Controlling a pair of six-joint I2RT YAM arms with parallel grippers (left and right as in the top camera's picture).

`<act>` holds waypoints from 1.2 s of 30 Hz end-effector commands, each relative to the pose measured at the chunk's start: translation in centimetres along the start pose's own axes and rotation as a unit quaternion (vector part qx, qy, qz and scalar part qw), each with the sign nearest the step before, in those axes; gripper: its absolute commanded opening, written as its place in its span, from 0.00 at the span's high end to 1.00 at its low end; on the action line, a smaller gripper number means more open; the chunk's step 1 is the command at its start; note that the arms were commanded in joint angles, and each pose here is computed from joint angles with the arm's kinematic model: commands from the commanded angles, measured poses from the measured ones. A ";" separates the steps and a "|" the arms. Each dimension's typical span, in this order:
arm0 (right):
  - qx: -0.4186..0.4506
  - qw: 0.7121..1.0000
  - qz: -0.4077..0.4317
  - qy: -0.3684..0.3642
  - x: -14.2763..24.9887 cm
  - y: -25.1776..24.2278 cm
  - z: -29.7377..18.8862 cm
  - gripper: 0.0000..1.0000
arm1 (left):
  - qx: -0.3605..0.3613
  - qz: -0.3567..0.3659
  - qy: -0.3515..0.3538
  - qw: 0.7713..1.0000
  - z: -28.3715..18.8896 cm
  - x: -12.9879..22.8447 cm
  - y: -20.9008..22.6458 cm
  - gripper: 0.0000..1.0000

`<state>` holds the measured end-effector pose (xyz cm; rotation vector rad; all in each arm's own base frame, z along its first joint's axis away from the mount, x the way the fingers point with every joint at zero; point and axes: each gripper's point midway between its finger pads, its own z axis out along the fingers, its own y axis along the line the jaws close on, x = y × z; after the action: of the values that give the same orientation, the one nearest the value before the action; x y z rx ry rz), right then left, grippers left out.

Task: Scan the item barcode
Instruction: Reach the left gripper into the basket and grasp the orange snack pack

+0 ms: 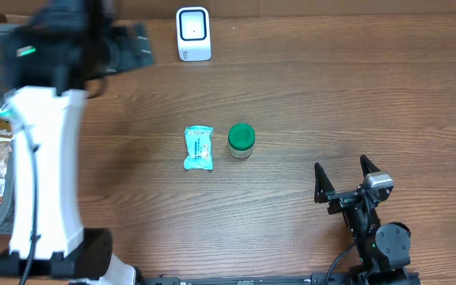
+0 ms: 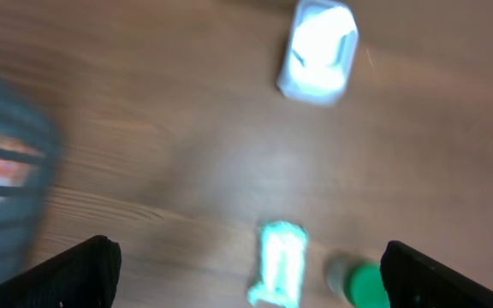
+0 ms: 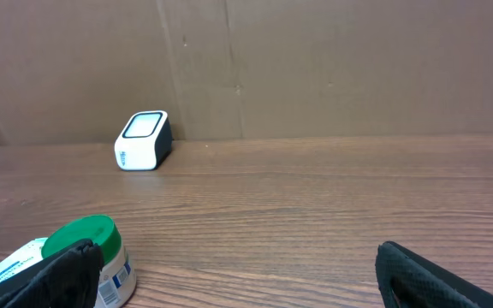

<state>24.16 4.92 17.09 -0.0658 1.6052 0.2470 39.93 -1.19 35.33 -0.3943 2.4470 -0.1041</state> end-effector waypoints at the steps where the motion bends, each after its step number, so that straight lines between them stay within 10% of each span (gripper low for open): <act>1: -0.002 1.000 -0.002 -0.004 0.1 0.0 0.0 0.00 | -0.052 -0.025 -0.043 0.997 -2.2 -2.4 5.8 0.00; 16: -0.002 1.000 -0.002 -0.004 0.1 0.0 0.0 0.00 | -0.103 -0.107 -0.080 0.986 -0.4 -5.5 20.7 0.16; 36: -0.002 1.000 -0.002 -0.004 0.1 0.0 0.0 0.00 | -0.142 -0.058 -0.008 0.988 10.8 1.3 29.8 0.16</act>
<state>24.16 4.92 17.07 -0.0658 1.6060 0.2469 37.64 27.32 22.36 -0.7530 2.3791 0.1937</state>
